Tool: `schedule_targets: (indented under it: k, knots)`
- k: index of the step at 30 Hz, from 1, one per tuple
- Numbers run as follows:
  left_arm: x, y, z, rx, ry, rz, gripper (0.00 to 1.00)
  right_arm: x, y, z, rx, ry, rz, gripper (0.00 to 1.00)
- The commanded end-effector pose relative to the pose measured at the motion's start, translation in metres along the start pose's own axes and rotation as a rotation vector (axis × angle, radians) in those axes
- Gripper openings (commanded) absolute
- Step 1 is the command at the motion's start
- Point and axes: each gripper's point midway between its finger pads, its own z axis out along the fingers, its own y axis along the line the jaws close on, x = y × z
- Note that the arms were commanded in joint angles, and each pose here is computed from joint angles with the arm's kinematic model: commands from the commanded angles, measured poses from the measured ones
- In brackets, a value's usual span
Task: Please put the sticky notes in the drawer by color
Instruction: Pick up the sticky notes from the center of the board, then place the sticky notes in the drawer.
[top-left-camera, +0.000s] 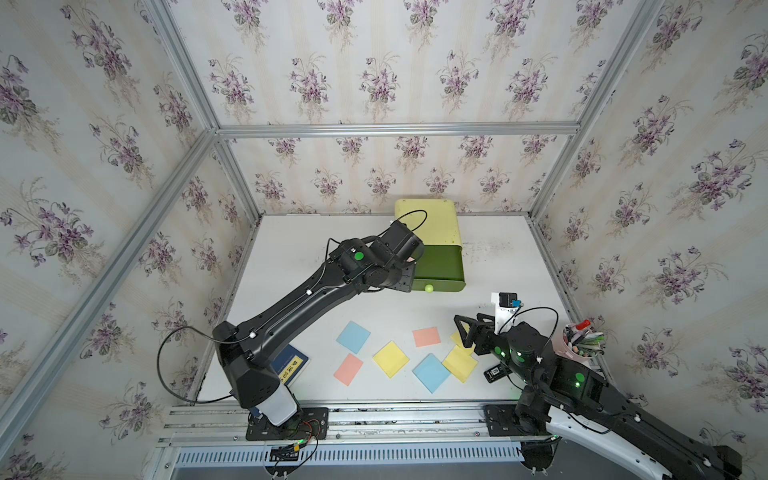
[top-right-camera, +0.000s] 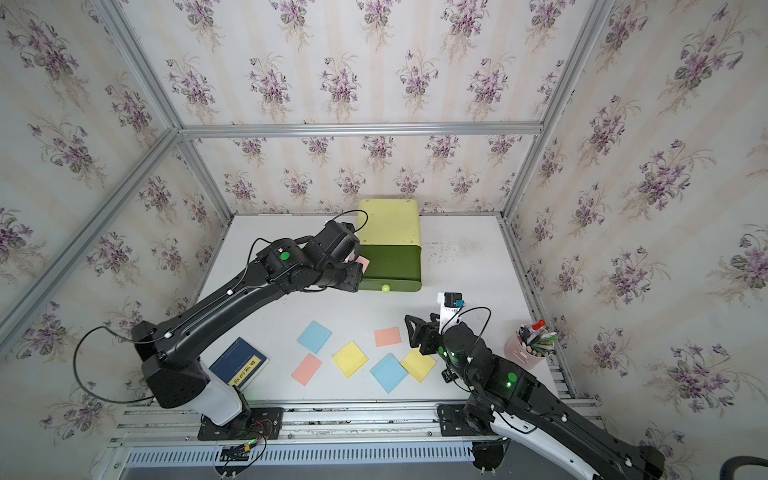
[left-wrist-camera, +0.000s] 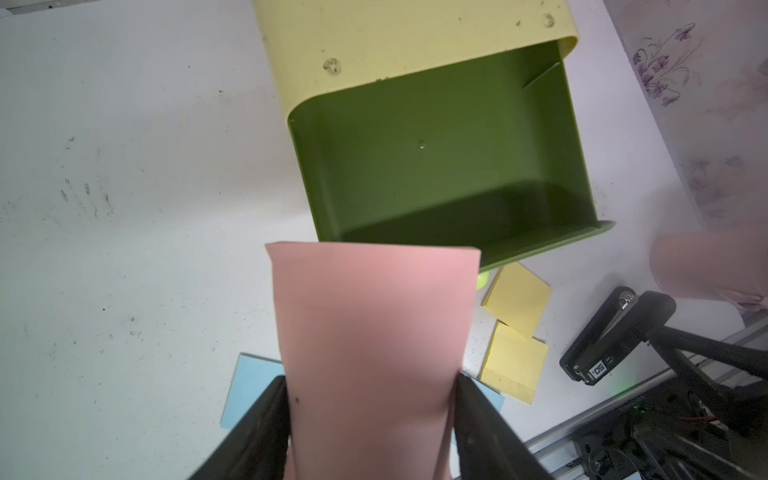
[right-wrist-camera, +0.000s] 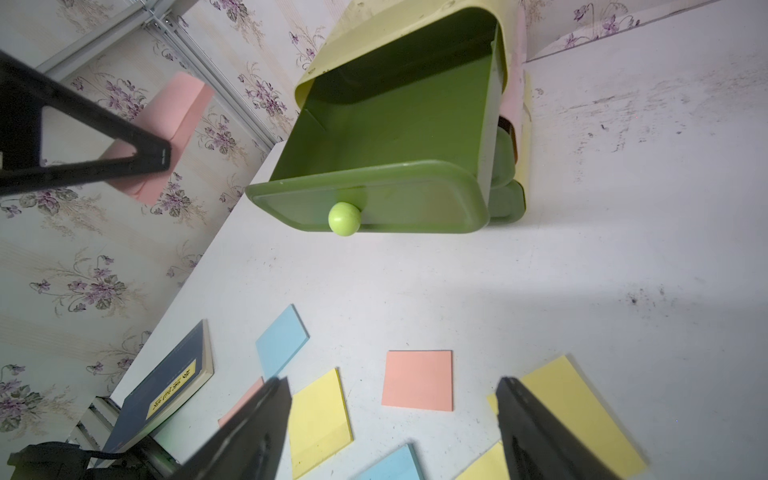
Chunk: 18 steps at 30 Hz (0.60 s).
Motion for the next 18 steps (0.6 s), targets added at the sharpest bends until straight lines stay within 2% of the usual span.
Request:
schedule_targets:
  k: [1,9,18]
  knots:
    - [-0.007,-0.002,0.008,-0.033,0.013,0.026,0.59,0.002,-0.003,0.000,0.003,-0.001,0.010,0.82]
    - [-0.017,-0.013,0.039,-0.058,0.036,0.035,0.60,0.008,-0.010,-0.003,0.006,-0.006,0.019,0.82]
    - [-0.019,-0.009,0.062,-0.097,0.061,0.027,0.61,0.008,-0.009,-0.004,-0.002,-0.008,0.018,0.82]
